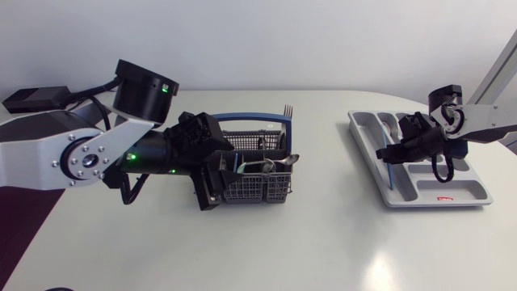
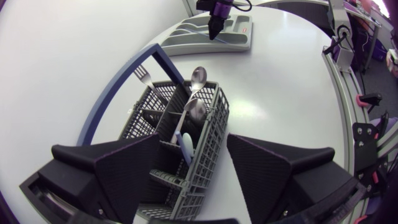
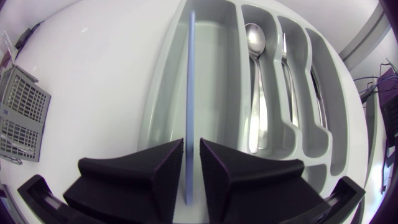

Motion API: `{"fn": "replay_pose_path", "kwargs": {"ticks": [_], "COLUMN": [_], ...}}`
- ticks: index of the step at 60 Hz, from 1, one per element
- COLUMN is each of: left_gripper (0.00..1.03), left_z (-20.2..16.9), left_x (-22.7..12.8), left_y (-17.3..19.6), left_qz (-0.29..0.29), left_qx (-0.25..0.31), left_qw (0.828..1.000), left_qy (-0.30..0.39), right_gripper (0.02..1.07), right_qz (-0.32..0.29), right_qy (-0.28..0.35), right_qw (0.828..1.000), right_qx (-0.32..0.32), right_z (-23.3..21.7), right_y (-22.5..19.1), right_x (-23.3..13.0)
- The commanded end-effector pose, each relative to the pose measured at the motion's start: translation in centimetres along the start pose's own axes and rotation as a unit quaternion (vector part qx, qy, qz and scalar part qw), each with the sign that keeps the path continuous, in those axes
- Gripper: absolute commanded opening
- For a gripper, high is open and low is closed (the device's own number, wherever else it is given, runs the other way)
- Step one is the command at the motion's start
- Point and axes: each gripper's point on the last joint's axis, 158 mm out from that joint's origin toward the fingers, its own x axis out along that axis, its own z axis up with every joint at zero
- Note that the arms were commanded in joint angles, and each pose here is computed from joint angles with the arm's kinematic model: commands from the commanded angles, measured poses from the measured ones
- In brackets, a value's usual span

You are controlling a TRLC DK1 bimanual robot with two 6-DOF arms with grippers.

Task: Unload the cutlery basket into the drawer organizer.

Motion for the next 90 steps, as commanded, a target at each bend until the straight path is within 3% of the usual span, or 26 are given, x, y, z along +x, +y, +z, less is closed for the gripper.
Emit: {"fn": "replay_pose_path", "kwargs": {"ticks": [1,5,11,13,23,39,69,79,90], "left_gripper": [0.77,0.77,0.77,0.72,0.60,0.54,0.04,0.04,0.04], "left_z": [-1.5,-1.6,-1.5,-1.3,-1.5,-2.4,-1.5,-0.9,1.8], "left_x": [0.7,0.7,0.8,0.8,1.0,2.0,2.9,2.5,-0.3], "left_y": [-0.5,-0.2,0.1,0.4,1.5,2.3,2.2,2.5,4.3], "left_qz": [-0.003,0.004,0.008,0.013,0.027,0.027,0.016,0.018,0.036], "left_qx": [0.005,0.003,0.000,-0.003,-0.020,-0.053,-0.072,-0.077,-0.087], "left_qw": [1.000,1.000,1.000,1.000,0.999,0.998,0.997,0.997,0.993], "left_qy": [0.014,0.011,0.008,0.004,-0.002,0.006,-0.014,-0.024,-0.067], "right_gripper": [0.60,0.70,0.76,0.78,0.78,0.78,0.78,0.78,0.78], "right_qz": [-0.005,-0.006,-0.009,-0.009,-0.006,0.009,0.029,0.037,0.047], "right_qy": [-0.003,-0.012,-0.023,-0.025,-0.045,-0.077,-0.088,-0.093,-0.110], "right_qw": [1.000,1.000,1.000,1.000,0.999,0.995,0.991,0.989,0.985], "right_qx": [0.009,0.004,-0.005,-0.007,-0.024,-0.061,-0.094,-0.105,-0.123], "right_z": [-0.3,-0.3,-0.4,-0.4,-0.6,-0.2,-1.1,-1.1,-1.0], "right_y": [-0.1,0.3,0.8,1.0,2.3,6.1,9.5,10.9,12.5], "right_x": [-0.1,-0.5,-1.1,-1.3,-2.9,-5.9,-7.3,-7.9,-9.5]}}
